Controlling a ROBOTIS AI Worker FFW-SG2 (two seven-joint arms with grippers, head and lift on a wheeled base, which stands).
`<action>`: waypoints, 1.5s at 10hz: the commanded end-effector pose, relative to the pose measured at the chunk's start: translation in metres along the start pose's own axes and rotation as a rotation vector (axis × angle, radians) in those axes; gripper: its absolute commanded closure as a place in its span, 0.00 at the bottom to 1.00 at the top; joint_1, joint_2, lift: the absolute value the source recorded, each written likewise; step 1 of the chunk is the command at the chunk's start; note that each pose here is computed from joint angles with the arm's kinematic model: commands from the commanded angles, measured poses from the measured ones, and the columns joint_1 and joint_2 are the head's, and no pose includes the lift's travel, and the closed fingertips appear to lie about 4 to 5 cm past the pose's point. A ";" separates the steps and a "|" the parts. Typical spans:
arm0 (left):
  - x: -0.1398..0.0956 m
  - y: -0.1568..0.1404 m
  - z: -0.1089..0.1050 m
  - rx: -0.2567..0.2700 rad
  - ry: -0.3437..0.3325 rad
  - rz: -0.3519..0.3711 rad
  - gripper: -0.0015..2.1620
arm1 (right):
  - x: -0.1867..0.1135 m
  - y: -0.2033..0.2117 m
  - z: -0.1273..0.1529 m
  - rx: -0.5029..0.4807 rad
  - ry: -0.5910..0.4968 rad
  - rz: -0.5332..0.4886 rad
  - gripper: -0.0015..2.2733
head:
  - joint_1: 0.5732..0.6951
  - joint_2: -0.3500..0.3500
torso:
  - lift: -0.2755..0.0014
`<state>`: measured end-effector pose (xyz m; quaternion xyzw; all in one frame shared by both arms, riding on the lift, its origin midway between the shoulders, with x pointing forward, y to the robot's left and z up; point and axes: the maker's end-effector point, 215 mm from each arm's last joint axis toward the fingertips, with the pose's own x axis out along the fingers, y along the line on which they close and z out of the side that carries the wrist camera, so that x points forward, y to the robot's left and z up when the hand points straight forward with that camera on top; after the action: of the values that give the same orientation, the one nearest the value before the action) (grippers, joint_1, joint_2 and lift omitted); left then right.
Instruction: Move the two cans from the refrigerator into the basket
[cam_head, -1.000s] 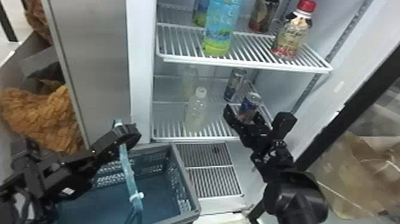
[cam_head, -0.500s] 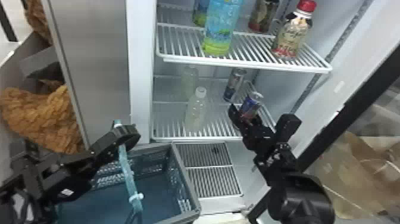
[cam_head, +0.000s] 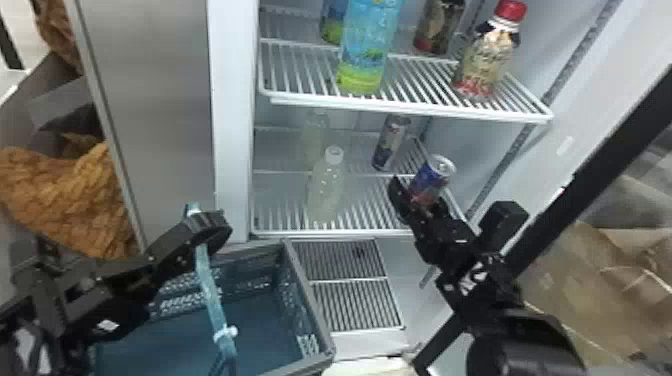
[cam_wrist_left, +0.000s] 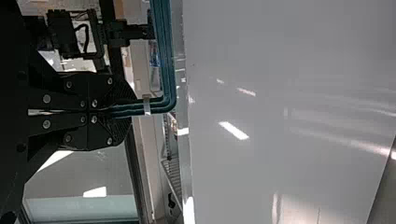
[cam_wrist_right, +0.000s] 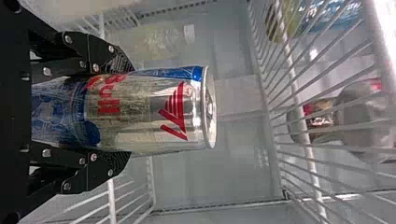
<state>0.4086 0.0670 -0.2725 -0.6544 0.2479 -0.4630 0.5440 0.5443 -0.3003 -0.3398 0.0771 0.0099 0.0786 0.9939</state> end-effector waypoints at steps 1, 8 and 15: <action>-0.001 0.001 -0.001 -0.002 -0.001 0.001 0.55 | -0.015 0.016 0.004 0.020 0.008 0.027 0.56 | 1.00 0.12 | 0.21; -0.003 0.003 -0.002 -0.007 -0.005 0.005 0.55 | -0.065 0.124 0.004 0.194 0.051 0.206 0.56 | 1.00 0.23 | 0.21; -0.003 0.003 -0.002 -0.008 -0.005 0.004 0.55 | -0.086 0.256 0.004 0.393 0.108 0.476 0.56 | 1.00 0.46 | 0.21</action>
<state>0.4064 0.0676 -0.2763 -0.6574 0.2494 -0.4592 0.5430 0.4237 -0.0717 -0.2938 0.2608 0.0530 0.3024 0.9153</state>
